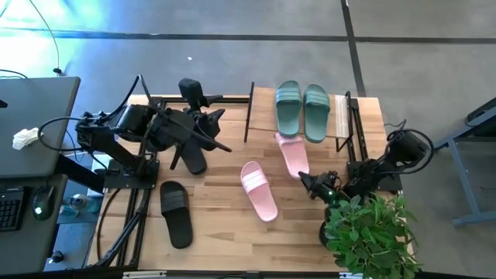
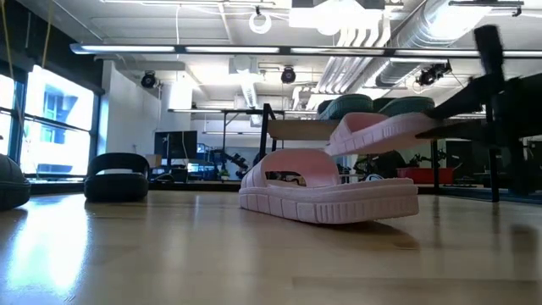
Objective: Pick and place slides into the shelf
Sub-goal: Put the left pink slides under the shelf
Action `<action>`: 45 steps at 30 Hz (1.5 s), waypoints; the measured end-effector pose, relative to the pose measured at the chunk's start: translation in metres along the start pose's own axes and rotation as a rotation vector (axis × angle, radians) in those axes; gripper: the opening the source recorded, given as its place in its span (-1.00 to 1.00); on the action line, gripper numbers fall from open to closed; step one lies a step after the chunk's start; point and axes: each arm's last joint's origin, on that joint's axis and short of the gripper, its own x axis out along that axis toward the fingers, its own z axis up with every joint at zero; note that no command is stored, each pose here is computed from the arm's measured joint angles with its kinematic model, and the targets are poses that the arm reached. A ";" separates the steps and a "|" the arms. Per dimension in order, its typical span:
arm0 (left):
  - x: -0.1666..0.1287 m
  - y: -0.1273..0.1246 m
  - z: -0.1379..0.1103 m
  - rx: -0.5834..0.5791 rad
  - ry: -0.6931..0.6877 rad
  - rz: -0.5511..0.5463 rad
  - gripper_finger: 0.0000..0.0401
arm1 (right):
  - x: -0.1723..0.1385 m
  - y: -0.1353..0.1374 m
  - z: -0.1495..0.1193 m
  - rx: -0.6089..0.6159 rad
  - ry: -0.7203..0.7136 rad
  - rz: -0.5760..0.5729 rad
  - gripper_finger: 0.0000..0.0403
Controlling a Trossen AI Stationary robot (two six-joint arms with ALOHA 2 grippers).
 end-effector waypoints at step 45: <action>0.033 0.010 -0.015 0.021 -0.086 -0.240 -0.16 | 0.057 0.005 0.006 0.018 -0.036 -0.221 -0.89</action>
